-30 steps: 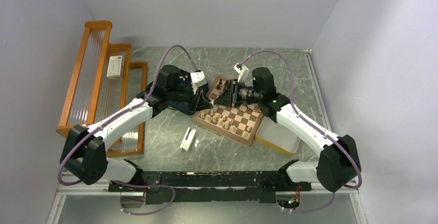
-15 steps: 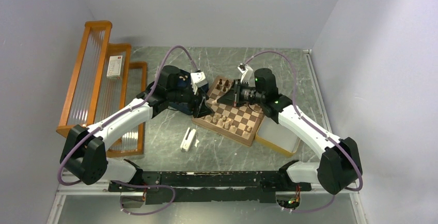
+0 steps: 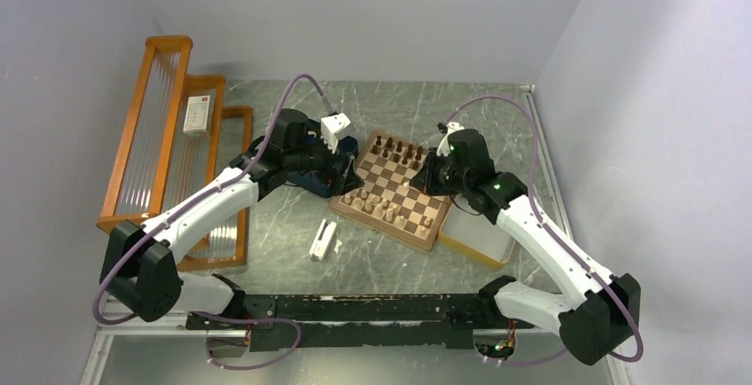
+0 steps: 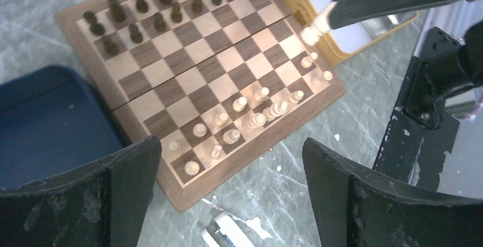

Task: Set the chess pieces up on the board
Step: Adjust the chess piece.

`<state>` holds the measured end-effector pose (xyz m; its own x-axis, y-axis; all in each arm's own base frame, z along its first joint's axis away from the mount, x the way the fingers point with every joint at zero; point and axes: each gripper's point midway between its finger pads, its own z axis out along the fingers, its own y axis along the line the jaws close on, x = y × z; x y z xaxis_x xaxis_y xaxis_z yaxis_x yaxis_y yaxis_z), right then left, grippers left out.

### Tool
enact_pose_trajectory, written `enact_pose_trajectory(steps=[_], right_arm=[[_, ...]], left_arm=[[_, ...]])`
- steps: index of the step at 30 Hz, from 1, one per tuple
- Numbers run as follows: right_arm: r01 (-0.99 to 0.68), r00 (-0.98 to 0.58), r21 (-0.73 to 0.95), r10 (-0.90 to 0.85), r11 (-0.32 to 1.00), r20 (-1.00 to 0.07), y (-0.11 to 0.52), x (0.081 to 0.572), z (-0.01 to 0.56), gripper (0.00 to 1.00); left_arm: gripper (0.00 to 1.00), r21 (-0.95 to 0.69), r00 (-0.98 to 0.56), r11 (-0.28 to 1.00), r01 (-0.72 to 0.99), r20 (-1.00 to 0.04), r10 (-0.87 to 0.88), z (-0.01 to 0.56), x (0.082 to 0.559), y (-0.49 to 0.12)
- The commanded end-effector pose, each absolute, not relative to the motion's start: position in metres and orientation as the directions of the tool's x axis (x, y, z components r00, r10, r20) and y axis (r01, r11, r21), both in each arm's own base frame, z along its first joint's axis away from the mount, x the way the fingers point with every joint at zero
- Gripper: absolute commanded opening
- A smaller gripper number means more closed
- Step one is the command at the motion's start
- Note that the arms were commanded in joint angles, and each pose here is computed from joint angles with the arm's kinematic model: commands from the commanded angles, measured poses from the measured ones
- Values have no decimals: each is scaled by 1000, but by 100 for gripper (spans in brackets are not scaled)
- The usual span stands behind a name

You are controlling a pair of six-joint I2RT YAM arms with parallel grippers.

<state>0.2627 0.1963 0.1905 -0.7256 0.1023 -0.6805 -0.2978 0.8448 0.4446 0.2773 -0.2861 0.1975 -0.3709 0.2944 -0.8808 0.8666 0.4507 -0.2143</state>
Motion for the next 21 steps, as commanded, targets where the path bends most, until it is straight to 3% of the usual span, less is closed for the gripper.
enact_pose_trajectory(steps=[1, 13, 21], right_arm=[[-176, -770, 315, 69, 933, -634, 162, 247, 171, 0], [-120, -816, 172, 2, 978, -578, 169, 214, 136, 0], [-108, -837, 123, -23, 986, -547, 174, 207, 122, 0]], left_arm=[[97, -186, -412, 593, 784, -869, 273, 211, 289, -266], [97, -37, -448, 754, 655, -823, 348, 193, 299, -219], [98, 69, -380, 855, 514, -875, 299, 213, 306, -182]])
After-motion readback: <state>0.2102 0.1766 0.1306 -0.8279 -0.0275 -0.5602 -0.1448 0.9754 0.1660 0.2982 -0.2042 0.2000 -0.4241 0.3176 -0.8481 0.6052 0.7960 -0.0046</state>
